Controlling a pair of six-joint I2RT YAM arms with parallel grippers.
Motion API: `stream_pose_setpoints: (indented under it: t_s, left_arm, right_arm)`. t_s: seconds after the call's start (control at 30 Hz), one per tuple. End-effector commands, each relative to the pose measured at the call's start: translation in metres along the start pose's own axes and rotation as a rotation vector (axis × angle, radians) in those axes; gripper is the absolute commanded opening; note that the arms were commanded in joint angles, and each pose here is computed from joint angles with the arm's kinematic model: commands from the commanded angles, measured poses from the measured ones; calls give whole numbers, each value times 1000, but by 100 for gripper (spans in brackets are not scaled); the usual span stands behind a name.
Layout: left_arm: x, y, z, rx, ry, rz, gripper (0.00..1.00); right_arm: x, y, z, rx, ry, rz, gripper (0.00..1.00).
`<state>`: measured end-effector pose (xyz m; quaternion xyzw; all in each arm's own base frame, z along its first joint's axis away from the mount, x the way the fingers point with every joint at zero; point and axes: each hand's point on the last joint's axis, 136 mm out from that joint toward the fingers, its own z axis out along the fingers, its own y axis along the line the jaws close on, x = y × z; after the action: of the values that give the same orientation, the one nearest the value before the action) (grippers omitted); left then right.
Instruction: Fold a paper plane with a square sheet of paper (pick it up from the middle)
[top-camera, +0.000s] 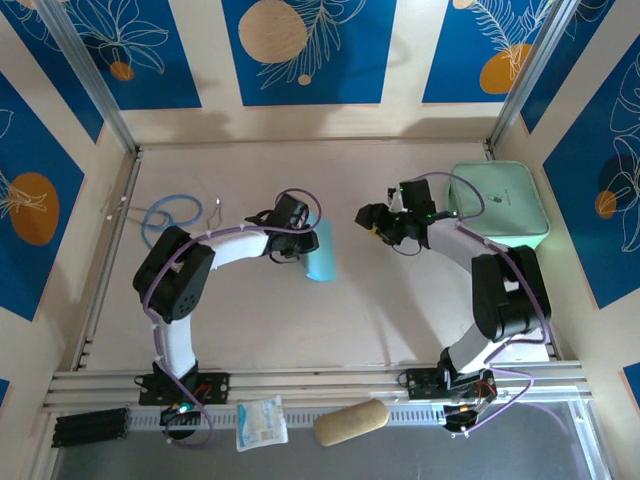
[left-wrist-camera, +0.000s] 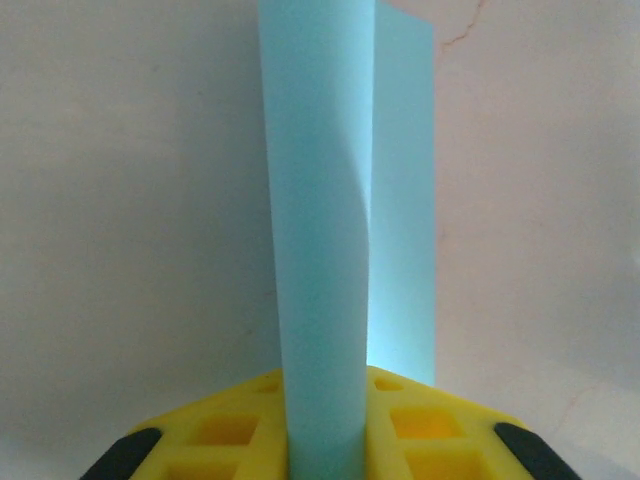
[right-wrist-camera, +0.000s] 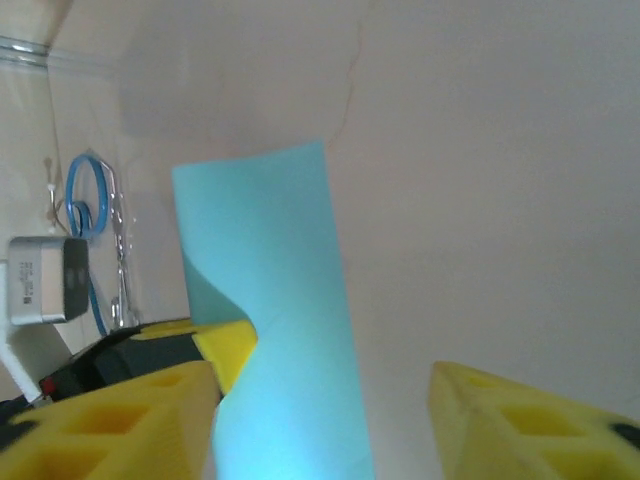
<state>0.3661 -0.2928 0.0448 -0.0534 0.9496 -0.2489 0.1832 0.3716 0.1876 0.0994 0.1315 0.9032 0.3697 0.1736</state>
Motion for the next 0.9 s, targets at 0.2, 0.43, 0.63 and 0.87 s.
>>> stream_pose_setpoints:
  t_s: [0.2, 0.43, 0.63, 0.87]
  left_arm:
    - [9, 24, 9, -77, 22, 16, 17]
    - [11, 26, 11, -81, 32, 17, 16]
    - [13, 27, 11, -87, 37, 12, 16]
    - [6, 28, 0, -127, 22, 22, 22]
  right_arm:
    - [47, 19, 51, -29, 230, 12, 32]
    - [69, 14, 78, 31, 328, -8, 18]
    - [78, 1, 90, 89, 369, 0, 14]
    - [84, -23, 96, 201, 404, 6, 14]
